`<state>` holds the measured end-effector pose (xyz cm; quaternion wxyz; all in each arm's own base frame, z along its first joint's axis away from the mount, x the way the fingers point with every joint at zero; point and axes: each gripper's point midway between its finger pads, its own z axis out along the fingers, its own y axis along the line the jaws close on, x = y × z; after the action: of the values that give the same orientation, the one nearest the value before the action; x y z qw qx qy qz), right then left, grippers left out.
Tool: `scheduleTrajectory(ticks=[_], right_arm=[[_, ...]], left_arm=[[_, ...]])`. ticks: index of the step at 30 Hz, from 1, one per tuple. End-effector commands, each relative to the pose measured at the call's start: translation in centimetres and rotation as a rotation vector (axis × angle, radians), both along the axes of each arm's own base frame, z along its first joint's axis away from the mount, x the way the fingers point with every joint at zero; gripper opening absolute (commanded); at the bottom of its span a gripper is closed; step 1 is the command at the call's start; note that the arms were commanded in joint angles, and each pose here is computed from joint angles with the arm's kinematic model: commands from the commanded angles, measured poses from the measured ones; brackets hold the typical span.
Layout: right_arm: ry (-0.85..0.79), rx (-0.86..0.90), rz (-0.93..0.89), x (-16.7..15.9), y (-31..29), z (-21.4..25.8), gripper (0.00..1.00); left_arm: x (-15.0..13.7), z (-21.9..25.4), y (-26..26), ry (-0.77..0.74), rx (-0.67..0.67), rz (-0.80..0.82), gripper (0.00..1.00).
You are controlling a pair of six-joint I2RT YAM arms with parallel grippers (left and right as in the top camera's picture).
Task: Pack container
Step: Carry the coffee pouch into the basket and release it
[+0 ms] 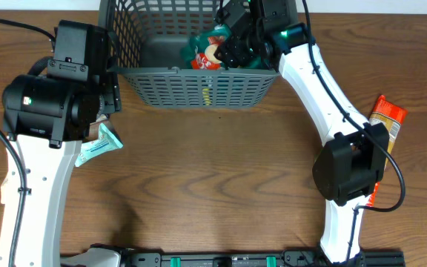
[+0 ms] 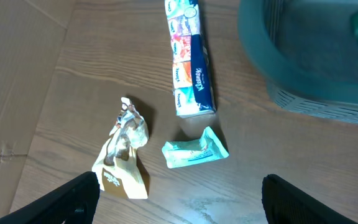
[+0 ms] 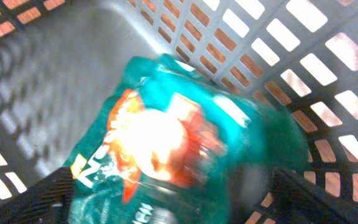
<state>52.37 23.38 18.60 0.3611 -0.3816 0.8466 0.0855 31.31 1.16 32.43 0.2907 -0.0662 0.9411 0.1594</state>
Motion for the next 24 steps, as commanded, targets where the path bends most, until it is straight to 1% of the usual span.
scheduleTrajectory(ticks=[1,4,8,10,13,15,17,20,24], right_arm=[[-0.046,0.033,0.027,-0.5,1.1,2.8,0.85],[-0.047,0.033,0.027,-0.4,1.1,2.8,0.91],[-0.073,0.055,0.032,-0.8,1.2,4.6,0.89],[-0.106,0.092,0.039,-1.1,1.4,7.1,0.90],[-0.176,0.133,0.009,-1.7,0.9,12.2,0.98],[-0.210,0.134,-0.041,-2.4,-0.5,15.4,0.99],[-0.218,0.137,-0.151,-3.0,-3.0,18.0,0.99],[-0.188,0.157,-0.389,-4.5,-8.7,20.8,0.99],[-0.107,0.241,-0.786,-7.6,-18.4,22.4,0.99]], left_arm=[[-0.1,0.3,0.3,-0.008,0.004,0.013,0.84],[-0.1,0.3,0.3,-0.008,0.004,0.013,0.84],[-0.1,0.3,0.3,-0.008,0.004,0.012,0.84],[-0.1,0.3,0.3,-0.009,0.004,0.013,0.84],[-0.1,0.3,0.3,-0.009,0.004,0.012,0.84],[-0.1,0.3,0.3,-0.009,0.004,0.013,0.84],[-0.1,0.3,0.3,-0.009,0.004,0.012,0.84],[-0.1,0.3,0.3,-0.009,0.004,0.012,0.84],[-0.1,0.3,0.3,-0.009,0.004,0.012,0.84]])
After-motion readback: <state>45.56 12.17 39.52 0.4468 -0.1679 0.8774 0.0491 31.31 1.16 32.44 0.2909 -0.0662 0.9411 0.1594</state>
